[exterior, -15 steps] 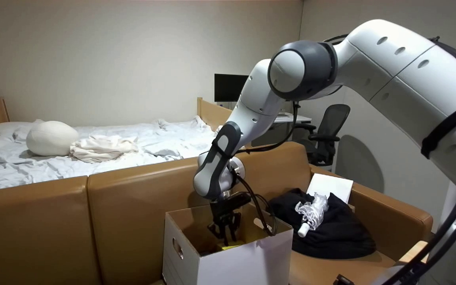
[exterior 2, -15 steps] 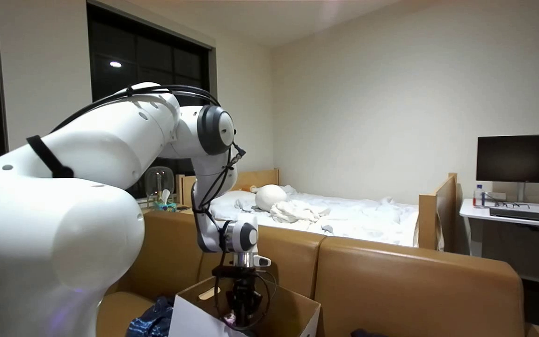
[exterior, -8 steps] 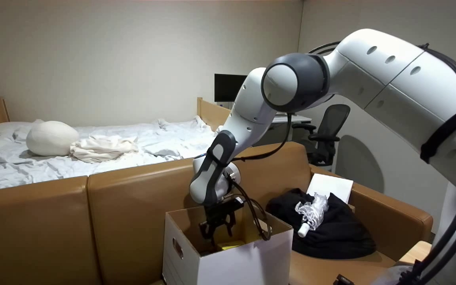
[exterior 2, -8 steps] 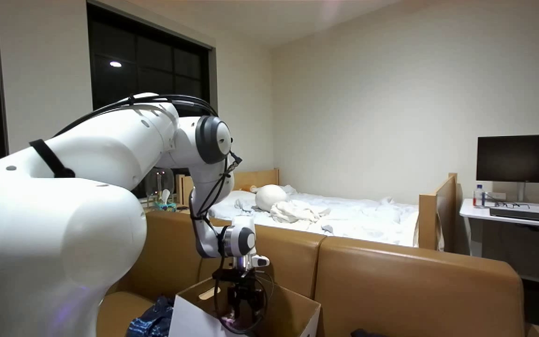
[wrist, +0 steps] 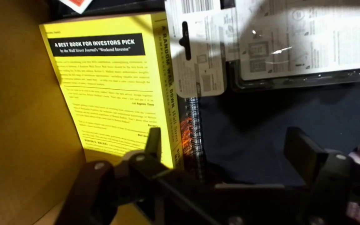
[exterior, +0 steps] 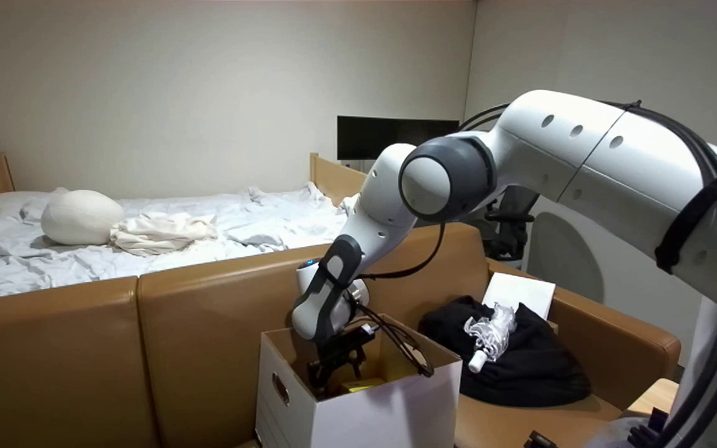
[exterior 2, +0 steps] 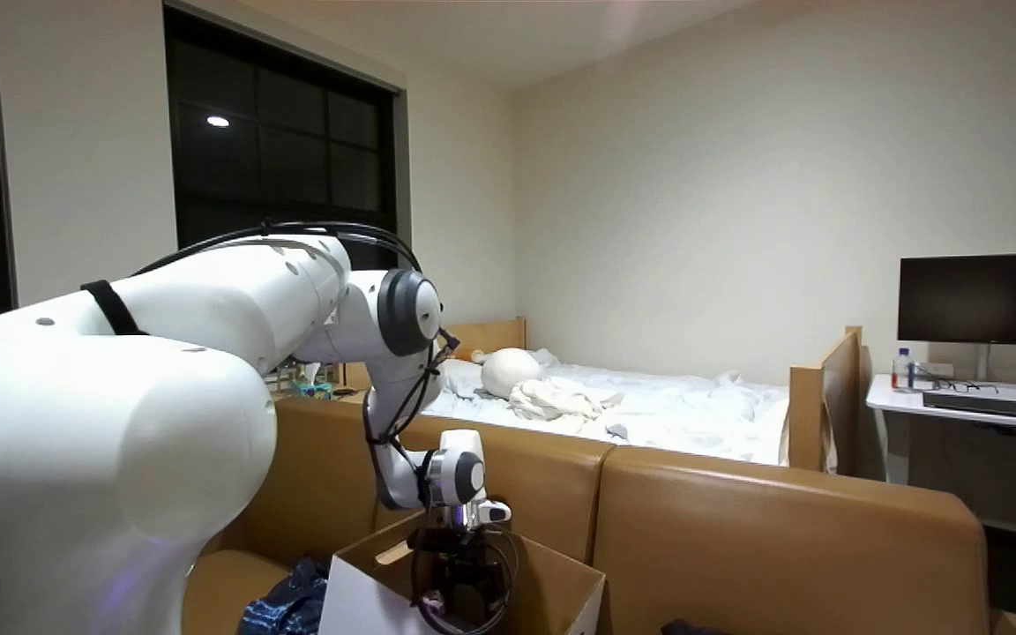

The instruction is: Take the umbrella and the jacket out of the box

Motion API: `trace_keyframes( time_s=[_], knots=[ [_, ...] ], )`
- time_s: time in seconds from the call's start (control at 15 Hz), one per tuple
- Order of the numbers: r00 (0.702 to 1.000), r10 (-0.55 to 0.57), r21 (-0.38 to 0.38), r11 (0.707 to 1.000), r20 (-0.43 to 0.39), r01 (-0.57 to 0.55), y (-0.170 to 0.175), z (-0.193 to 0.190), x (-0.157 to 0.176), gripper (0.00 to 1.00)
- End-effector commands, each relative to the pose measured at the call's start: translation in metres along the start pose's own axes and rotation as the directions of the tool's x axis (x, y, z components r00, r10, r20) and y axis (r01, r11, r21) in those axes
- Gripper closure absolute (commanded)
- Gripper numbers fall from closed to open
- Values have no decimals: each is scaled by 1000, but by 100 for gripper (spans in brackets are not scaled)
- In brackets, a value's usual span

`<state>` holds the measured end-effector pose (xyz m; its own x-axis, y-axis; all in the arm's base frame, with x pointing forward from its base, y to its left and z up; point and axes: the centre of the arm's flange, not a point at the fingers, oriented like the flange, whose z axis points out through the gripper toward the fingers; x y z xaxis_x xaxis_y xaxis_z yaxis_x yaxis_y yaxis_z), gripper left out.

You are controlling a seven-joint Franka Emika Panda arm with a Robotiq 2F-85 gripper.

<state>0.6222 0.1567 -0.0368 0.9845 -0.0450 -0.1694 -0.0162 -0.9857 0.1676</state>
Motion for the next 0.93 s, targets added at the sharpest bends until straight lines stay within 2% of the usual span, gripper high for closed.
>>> trace_keyframes(
  time_s=[0.0,0.27,0.47,0.87],
  knots=[
    [997,-77,-32,996,21,78,-17,23,18,0],
    [995,-52,-41,998,79,56,-25,53,16,0],
    [995,-41,-35,998,92,45,-28,68,13,0],
    [990,18,-32,999,143,-13,-30,86,3,0]
  ],
)
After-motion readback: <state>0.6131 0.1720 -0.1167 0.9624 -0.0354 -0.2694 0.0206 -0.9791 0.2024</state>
